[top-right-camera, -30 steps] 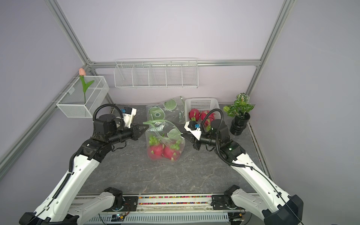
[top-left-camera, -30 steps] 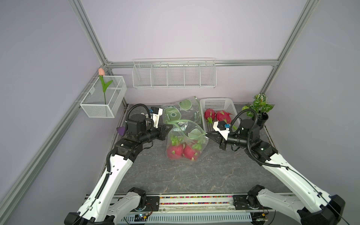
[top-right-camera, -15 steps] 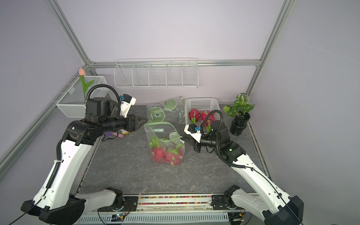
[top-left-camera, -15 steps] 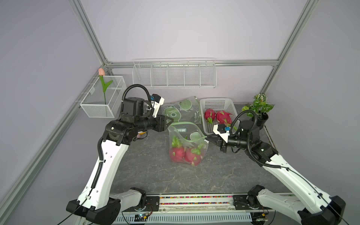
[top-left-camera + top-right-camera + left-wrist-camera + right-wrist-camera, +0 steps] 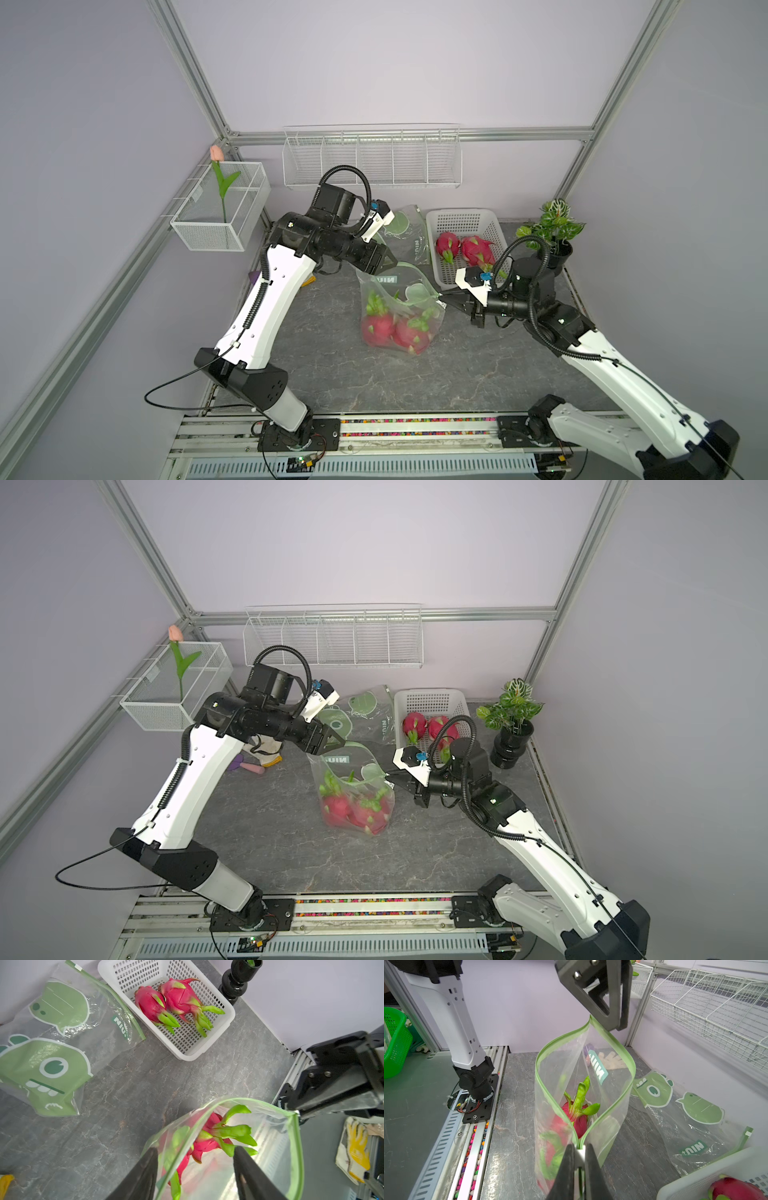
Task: Open the zip-top bag and take out the dragon fruit
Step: Adjust the zipper food storage bag at the center of the board.
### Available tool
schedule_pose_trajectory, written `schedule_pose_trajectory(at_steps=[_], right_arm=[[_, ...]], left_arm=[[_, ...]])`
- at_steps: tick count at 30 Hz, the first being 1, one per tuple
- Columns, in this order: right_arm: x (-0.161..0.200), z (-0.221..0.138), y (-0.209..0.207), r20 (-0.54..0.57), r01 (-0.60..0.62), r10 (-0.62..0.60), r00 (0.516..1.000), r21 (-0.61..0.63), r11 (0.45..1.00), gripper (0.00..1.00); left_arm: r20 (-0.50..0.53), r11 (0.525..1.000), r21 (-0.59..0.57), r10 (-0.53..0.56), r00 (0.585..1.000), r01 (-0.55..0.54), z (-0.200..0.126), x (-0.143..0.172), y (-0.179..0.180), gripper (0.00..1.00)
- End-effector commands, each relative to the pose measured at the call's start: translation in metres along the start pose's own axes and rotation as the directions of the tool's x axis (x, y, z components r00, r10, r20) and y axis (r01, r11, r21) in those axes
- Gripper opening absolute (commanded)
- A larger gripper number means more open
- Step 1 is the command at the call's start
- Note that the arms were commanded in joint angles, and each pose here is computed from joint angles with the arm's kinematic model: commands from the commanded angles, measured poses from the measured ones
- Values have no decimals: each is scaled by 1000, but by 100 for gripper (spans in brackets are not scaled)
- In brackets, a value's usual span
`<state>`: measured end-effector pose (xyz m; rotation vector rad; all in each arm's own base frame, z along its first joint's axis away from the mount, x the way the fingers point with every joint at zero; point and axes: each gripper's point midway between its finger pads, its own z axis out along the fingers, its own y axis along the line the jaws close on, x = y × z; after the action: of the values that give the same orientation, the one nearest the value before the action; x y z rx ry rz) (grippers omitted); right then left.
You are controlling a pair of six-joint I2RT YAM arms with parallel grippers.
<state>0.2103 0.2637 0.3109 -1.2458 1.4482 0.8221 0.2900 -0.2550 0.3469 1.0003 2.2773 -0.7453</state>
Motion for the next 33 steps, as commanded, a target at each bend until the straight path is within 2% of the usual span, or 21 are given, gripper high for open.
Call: schedule_pose_trajectory(at_steps=[1, 9, 11, 14, 15, 17, 23, 26, 30, 33], right_arm=[[-3, -4, 7, 22, 38, -38, 999, -20, 999, 7], [-1, -5, 7, 14, 44, -44, 999, -13, 999, 7], [-1, -6, 7, 13, 45, -45, 999, -9, 999, 7], [-1, -7, 6, 13, 47, -47, 999, 1, 999, 7], [-1, -7, 6, 14, 47, -47, 999, 1, 999, 7], [0, -8, 7, 14, 44, -44, 999, 4, 999, 7], [-1, -8, 2, 11, 24, -24, 1000, 33, 999, 7], [-6, -10, 0, 27, 18, -19, 999, 47, 999, 7], [-18, -15, 4, 72, 38, -41, 997, 42, 998, 14], [-28, -21, 4, 98, 28, -33, 995, 55, 998, 23]], left_arm=[[-34, 992, -27, 125, 992, -126, 4, -4, -4, 61], [-148, 974, 106, 212, 966, -198, 43, 10, -24, 57], [-170, 971, 129, 220, 961, -200, 50, 14, -26, 54], [-186, 977, 93, 206, 961, -192, 54, 14, -18, 45], [-182, 977, 99, 207, 961, -191, 54, 13, -19, 43], [-156, 976, 96, 208, 966, -194, 51, 7, -21, 31], [-76, 984, -2, 177, 981, -178, 27, -2, -20, 0], [-15, 989, -42, 143, 990, -144, 13, -5, -21, 0], [28, 996, -47, 77, 997, -76, -3, 0, -28, 0], [85, 989, -150, 12, 996, 1, -18, 2, -16, 0]])
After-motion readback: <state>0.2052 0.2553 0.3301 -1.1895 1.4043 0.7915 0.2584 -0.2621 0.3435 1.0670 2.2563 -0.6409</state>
